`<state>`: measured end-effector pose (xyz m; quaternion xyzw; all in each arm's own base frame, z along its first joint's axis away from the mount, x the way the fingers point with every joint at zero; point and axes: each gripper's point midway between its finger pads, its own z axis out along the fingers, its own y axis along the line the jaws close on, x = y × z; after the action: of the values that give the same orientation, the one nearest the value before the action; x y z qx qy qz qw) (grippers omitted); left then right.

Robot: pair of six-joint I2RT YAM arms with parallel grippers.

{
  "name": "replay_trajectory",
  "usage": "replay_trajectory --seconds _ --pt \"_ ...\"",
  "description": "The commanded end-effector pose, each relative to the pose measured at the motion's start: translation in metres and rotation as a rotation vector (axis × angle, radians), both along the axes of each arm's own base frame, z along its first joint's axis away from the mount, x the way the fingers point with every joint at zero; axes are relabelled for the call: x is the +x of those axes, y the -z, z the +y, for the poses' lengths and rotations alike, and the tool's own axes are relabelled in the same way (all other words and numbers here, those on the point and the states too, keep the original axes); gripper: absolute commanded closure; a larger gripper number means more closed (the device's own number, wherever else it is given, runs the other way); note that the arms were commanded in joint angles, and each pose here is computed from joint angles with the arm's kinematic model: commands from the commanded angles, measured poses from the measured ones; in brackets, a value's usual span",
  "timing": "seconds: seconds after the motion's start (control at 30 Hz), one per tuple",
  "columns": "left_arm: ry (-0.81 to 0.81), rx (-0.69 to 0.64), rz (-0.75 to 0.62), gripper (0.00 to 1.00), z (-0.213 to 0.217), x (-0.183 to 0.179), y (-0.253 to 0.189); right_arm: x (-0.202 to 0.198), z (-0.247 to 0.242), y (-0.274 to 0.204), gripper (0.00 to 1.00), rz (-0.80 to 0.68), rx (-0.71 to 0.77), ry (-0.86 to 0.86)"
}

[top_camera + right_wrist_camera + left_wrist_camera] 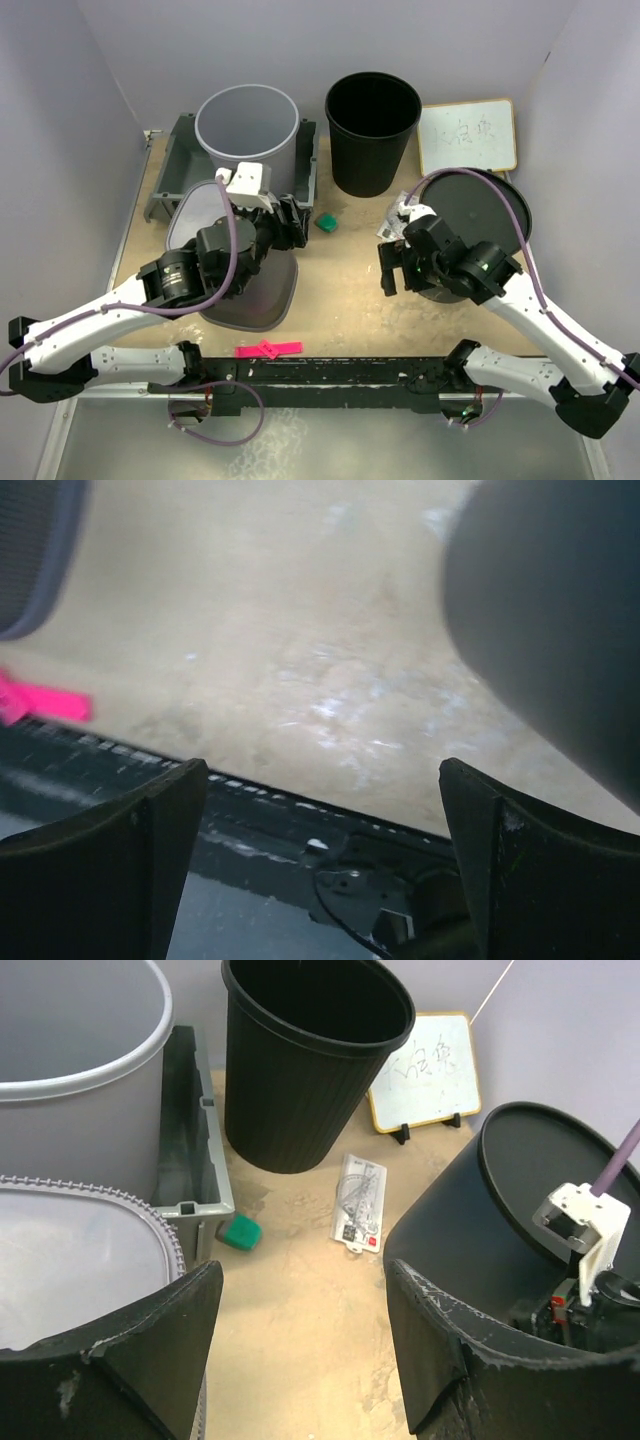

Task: Turn the large container upside down

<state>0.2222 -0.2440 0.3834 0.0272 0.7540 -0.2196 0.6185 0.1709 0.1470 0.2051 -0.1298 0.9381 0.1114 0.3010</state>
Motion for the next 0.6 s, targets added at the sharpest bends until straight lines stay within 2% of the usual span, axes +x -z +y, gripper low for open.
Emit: replay_trajectory --seconds 0.0,0.07,0.17,0.27,0.4,0.5,0.57 --pt "-0.005 -0.087 -0.061 0.37 0.001 0.002 -0.025 0.019 -0.066 -0.004 0.00 -0.120 -0.199 0.365" --pt "-0.003 -0.065 -0.049 0.37 -0.002 0.003 -0.023 0.030 -0.107 -0.026 0.00 -0.247 -0.301 0.566" --pt "0.010 -0.052 -0.032 0.37 -0.004 0.001 -0.021 0.038 -0.130 -0.049 0.00 -0.307 -0.287 0.715" --pt "0.016 -0.055 -0.023 0.37 -0.004 0.000 -0.018 0.057 -0.105 -0.057 0.01 -0.342 -0.189 0.594" --pt "0.026 -0.064 -0.018 0.37 -0.006 -0.001 -0.016 0.070 -0.023 -0.036 0.07 -0.252 0.049 0.279" --pt "0.035 -0.064 -0.015 0.37 -0.009 -0.002 -0.016 0.074 0.009 -0.024 0.06 -0.208 0.125 0.192" --pt "0.034 -0.059 -0.013 0.37 -0.009 -0.002 -0.015 0.083 0.010 -0.014 0.06 -0.214 0.102 0.210"
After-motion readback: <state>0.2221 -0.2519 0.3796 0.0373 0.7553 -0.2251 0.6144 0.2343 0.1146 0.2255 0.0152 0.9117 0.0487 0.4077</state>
